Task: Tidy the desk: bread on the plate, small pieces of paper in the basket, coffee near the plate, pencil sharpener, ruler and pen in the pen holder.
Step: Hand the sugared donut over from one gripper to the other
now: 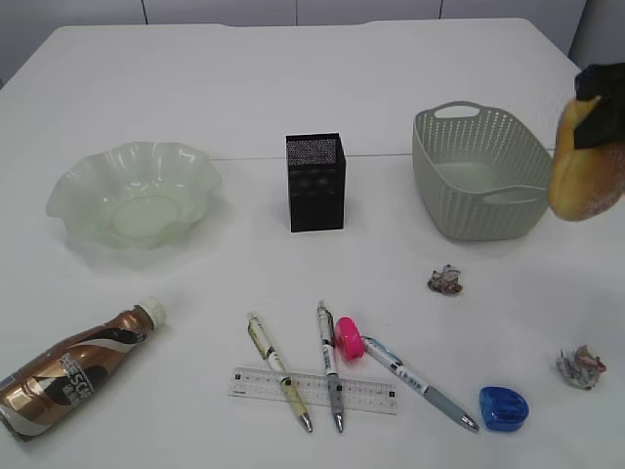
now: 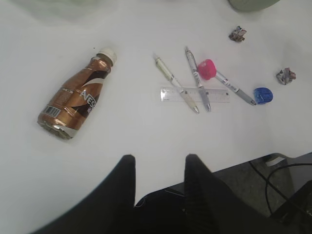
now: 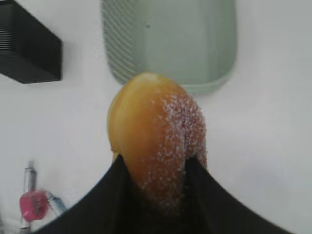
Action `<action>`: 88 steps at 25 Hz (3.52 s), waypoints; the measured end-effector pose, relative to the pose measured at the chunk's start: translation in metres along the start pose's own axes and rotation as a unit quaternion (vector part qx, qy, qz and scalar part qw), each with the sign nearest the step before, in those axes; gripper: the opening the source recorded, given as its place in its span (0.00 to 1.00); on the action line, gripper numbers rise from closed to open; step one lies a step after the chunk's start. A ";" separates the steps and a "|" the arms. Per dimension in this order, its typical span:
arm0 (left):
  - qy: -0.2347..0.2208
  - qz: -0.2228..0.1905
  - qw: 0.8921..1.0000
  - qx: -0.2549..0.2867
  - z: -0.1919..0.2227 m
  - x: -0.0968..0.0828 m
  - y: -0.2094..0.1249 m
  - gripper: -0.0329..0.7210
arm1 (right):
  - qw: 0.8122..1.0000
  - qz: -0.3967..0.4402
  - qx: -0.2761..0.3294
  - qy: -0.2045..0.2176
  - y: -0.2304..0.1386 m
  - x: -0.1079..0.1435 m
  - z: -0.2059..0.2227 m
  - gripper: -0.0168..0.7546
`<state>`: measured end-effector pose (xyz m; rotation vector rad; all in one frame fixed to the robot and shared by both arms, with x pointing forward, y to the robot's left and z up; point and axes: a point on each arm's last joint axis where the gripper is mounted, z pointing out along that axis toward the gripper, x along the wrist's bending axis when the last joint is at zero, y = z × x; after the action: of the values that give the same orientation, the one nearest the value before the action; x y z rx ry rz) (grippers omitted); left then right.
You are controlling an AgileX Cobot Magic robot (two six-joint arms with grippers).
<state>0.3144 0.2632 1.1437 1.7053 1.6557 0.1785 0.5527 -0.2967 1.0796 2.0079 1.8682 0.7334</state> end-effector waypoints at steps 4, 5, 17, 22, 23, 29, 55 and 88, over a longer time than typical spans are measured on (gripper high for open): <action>-0.003 -0.001 1.000 0.000 0.000 -0.001 0.000 0.38 | 0.992 -0.088 -0.058 0.075 0.002 0.018 -0.030 0.31; -0.006 -0.002 1.000 0.000 0.000 -0.001 0.000 0.38 | 0.986 -0.109 -0.074 0.098 0.003 0.023 -0.037 0.31; -0.056 -0.018 0.998 0.004 0.000 -0.010 0.000 0.38 | 0.916 -0.249 -0.104 0.298 -0.010 0.060 -0.070 0.31; -0.124 -0.035 0.991 0.030 0.010 -0.020 0.009 0.38 | 0.867 -0.260 -0.142 0.401 -0.010 0.075 -0.085 0.31; -0.138 -0.031 0.989 0.034 0.013 -0.022 0.012 0.38 | 0.858 -0.255 -0.151 0.419 -0.009 0.078 -0.088 0.31; -0.227 -0.004 0.972 0.055 0.037 -0.030 0.034 0.43 | 0.840 -0.235 -0.175 0.457 -0.006 0.083 -0.097 0.31; -0.401 0.000 0.915 0.049 0.118 -0.048 0.117 0.76 | 0.787 -0.233 -0.167 0.546 -0.009 0.126 -0.078 0.31; -0.471 -0.047 0.875 0.101 0.187 -0.075 0.115 0.77 | 0.798 -0.207 -0.142 0.548 -0.002 0.125 -0.035 0.31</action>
<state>0.5018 0.1317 1.1057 1.4614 1.0087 -0.7874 0.5347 -0.1778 1.1270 0.8703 2.3599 2.1516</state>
